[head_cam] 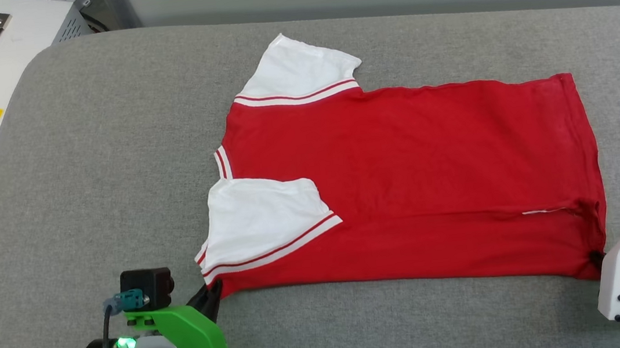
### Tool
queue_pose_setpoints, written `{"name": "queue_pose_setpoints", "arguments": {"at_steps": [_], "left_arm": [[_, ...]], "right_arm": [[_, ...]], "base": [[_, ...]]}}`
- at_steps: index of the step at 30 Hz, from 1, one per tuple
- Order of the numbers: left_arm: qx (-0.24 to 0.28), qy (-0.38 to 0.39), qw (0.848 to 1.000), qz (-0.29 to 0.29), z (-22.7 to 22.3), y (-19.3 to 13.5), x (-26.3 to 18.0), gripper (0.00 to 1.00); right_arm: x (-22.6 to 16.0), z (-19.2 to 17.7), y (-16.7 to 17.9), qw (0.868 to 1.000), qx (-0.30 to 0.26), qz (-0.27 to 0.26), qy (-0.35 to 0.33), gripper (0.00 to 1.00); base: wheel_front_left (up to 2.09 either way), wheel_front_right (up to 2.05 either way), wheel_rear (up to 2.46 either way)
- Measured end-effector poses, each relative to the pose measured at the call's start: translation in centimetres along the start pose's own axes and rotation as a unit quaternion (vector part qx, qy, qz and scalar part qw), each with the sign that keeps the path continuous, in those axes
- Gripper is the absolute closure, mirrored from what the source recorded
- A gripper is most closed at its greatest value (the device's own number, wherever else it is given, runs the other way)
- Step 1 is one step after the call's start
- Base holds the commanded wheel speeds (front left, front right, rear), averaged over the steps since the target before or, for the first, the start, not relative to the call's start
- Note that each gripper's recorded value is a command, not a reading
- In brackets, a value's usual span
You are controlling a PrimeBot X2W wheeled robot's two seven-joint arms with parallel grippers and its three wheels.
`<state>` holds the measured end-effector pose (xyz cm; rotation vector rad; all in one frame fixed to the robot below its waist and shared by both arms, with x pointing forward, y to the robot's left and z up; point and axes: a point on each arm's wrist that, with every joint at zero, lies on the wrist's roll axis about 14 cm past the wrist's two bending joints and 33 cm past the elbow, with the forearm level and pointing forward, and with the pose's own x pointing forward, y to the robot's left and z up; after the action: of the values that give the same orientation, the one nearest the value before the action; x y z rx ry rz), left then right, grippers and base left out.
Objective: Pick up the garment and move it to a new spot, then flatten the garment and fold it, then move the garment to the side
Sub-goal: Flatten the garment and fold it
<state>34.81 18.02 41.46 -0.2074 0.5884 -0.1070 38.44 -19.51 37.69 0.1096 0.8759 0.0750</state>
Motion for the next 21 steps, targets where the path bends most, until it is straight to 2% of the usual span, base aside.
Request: {"name": "queue_pose_setpoints", "arguments": {"at_steps": [9, 21], "left_arm": [[0.011, 0.021, 1.000, -0.002, -2.0, -0.1, -1.5, 1.00], [0.019, 0.084, 0.996, -0.021, -6.0, -0.6, -3.9, 1.00]], "right_arm": [[-2.6, 0.0, -1.4, 1.000, 0.011, -0.009, -0.009, 1.00], [-6.7, -4.8, -2.9, 0.998, 0.038, -0.022, 0.034, 1.00]], "base": [[0.00, 0.00, 0.00], [0.00, 0.00, 0.00]]}}
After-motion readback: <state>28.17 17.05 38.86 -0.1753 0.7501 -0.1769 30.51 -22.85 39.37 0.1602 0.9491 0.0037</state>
